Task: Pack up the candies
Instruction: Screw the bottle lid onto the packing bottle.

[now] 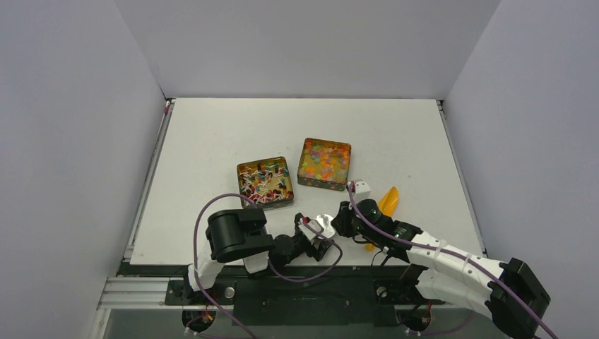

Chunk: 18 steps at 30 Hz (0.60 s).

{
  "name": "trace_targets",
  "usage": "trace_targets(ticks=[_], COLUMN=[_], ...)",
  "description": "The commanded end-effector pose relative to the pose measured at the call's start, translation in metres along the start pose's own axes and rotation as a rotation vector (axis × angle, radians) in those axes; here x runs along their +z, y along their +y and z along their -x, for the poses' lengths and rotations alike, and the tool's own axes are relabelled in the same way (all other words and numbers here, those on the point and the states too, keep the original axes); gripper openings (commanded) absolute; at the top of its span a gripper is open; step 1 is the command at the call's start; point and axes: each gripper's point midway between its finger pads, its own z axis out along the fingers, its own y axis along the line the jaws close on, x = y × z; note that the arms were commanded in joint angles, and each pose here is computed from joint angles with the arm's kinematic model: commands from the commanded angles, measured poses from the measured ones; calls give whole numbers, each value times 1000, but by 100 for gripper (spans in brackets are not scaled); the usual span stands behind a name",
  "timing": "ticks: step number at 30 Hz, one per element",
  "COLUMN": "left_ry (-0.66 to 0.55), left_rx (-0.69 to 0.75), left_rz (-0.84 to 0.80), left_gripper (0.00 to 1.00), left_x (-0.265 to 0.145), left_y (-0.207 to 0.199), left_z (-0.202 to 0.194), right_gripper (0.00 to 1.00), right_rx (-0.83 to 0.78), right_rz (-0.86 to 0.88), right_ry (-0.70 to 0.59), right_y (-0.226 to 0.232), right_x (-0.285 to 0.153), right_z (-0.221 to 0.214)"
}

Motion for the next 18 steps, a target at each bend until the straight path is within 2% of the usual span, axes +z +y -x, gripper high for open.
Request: trace_targets(ticks=[1,18], left_ry=[31,29], left_rx=[-78,-85], left_rz=[43,41], left_gripper=[35,35], left_x=[-11,-12], left_y=[17,16], left_z=[-25,-24], right_gripper=[16,17], right_rx=[64,68], right_rz=[108,158], right_ry=[168,138], right_y=[22,58], right_x=[-13,-33], right_z=[-52,-57])
